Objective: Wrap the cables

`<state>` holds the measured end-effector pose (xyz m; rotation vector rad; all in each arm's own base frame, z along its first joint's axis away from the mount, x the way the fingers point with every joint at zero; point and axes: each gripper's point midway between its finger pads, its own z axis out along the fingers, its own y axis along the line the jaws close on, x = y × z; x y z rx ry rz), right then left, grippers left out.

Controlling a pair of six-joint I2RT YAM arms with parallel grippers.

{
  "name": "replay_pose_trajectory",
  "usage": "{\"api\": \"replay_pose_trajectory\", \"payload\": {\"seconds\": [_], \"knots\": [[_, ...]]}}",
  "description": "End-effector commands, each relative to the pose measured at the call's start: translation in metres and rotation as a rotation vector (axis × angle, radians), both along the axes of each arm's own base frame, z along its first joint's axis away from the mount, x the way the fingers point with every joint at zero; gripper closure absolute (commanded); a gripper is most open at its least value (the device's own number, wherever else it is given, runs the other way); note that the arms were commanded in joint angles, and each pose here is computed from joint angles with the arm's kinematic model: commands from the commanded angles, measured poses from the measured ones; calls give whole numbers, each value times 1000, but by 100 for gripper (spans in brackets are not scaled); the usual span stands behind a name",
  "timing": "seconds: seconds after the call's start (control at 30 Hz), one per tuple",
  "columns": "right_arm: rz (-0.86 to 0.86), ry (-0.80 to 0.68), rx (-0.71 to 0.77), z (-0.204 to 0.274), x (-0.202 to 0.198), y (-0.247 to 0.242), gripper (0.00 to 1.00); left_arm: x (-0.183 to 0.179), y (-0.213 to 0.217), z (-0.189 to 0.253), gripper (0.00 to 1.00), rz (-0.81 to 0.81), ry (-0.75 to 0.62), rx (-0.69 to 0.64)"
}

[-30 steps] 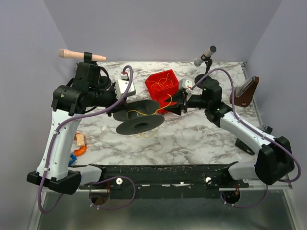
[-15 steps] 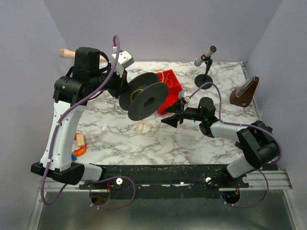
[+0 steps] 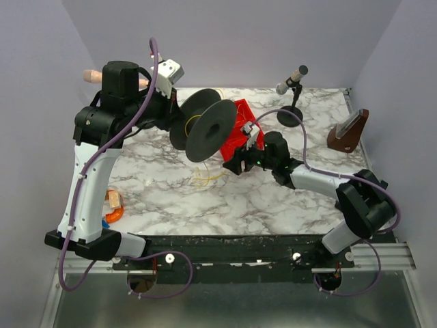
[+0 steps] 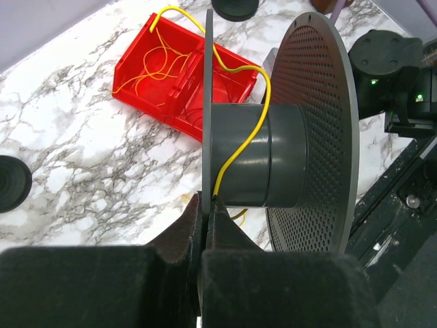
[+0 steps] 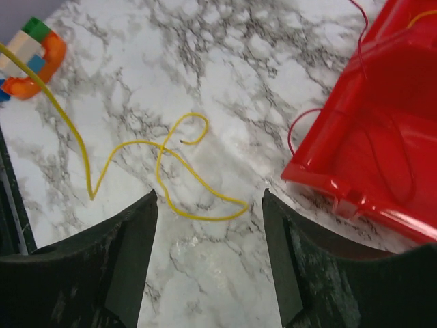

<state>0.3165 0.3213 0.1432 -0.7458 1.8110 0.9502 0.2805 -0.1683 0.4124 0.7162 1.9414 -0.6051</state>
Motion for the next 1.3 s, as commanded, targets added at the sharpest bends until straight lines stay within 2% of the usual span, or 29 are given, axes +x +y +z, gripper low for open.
{"api": "replay_pose_trajectory", "payload": {"seconds": [0.0, 0.13, 0.23, 0.43, 0.63, 0.9, 1.1, 1.27], "knots": [[-6, -1, -123, -36, -8, -10, 28, -3, -3, 29, 100, 2, -78, -59], [200, -376, -88, -19, -25, -3, 26, -3, -3, 32, 100, -1, -89, -54], [330, -567, -184, -28, -28, -3, 26, -4, -2, 34, 100, -4, -97, -48], [457, -490, -310, -44, -23, 5, 26, -5, -1, 35, 100, -8, -98, -38], [488, -589, -417, -54, -19, 10, 24, -8, -2, 39, 100, -22, -100, -42], [496, -675, -491, -57, 7, 18, 23, -10, -2, 40, 100, -24, -104, -44], [442, -587, -515, -59, 30, 27, 24, -12, -1, 41, 100, -23, -106, -43], [512, -600, -527, -66, 25, 30, 27, -13, -1, 40, 100, -25, -106, -42]]}}
